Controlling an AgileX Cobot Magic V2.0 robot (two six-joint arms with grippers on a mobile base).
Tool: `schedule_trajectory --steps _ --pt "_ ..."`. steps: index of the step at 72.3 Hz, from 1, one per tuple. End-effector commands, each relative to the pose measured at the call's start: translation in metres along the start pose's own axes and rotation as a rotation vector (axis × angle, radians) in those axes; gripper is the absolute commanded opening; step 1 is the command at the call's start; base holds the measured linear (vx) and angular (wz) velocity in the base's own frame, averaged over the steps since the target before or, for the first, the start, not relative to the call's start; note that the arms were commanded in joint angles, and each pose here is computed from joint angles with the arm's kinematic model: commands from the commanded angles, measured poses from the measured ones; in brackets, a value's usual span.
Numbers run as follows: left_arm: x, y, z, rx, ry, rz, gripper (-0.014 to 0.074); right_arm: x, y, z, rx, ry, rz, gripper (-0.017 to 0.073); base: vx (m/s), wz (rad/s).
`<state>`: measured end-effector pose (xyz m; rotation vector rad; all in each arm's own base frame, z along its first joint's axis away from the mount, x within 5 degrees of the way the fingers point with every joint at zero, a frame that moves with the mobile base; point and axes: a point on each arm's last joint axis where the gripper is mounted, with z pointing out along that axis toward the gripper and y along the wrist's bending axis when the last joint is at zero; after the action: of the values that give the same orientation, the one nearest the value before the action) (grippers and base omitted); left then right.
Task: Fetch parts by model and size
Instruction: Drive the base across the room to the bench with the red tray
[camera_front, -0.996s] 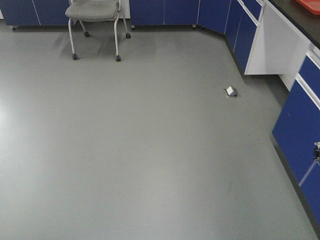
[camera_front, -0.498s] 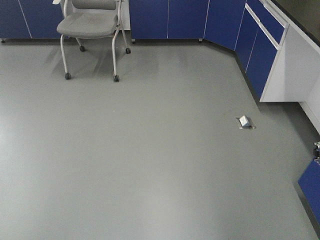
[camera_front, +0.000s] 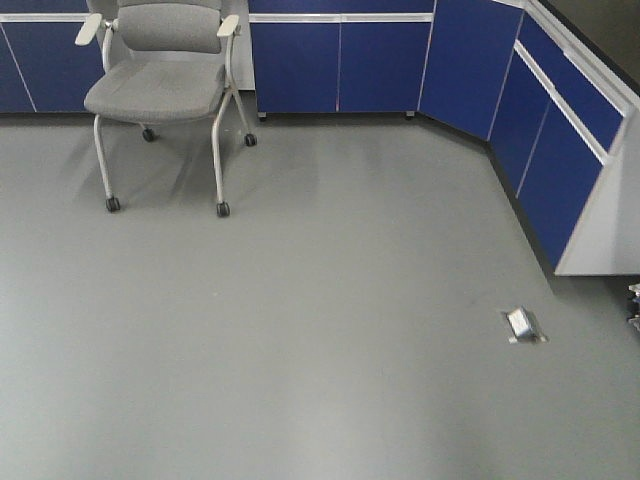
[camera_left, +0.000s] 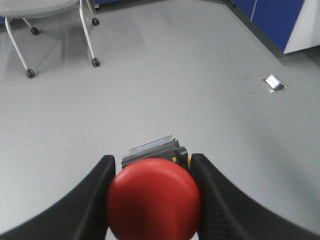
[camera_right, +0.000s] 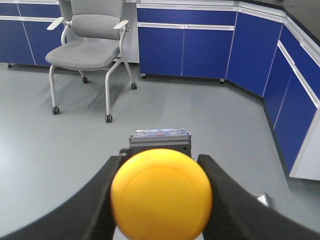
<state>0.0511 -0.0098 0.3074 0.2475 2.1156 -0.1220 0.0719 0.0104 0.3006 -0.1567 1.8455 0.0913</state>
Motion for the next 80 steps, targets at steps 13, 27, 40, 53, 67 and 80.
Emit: schedule_trajectory --steps 13,27,40,53,67,80 --pt "-0.0123 -0.0004 -0.0041 0.007 -0.083 -0.002 -0.0006 -0.016 -0.0006 -0.0033 0.006 -0.103 -0.014 -0.001 0.64 0.08" --pt "-0.0124 -0.0004 -0.0039 0.007 -0.082 -0.002 -0.0006 -0.016 -0.0006 -0.0033 0.006 -0.104 -0.014 -0.001 0.62 0.03" --pt "-0.0124 -0.0004 -0.0039 0.007 -0.082 -0.002 -0.0006 -0.016 -0.0006 -0.0033 0.006 -0.104 -0.014 -0.001 0.6 -0.03" --pt "-0.0123 -0.0004 -0.0039 0.007 -0.082 -0.002 -0.0006 -0.0162 -0.0006 -0.0033 0.006 -0.105 -0.014 -0.001 0.57 -0.04" --pt "-0.0124 -0.0004 -0.0039 0.007 -0.083 -0.002 -0.0006 -0.0162 -0.0006 -0.0033 0.006 -0.105 -0.014 -0.001 0.53 -0.03" --pt "-0.0124 -0.0004 -0.0039 0.007 -0.083 -0.002 -0.0006 -0.0162 -0.0006 -0.0033 0.006 -0.105 -0.014 -0.001 0.49 -0.12"
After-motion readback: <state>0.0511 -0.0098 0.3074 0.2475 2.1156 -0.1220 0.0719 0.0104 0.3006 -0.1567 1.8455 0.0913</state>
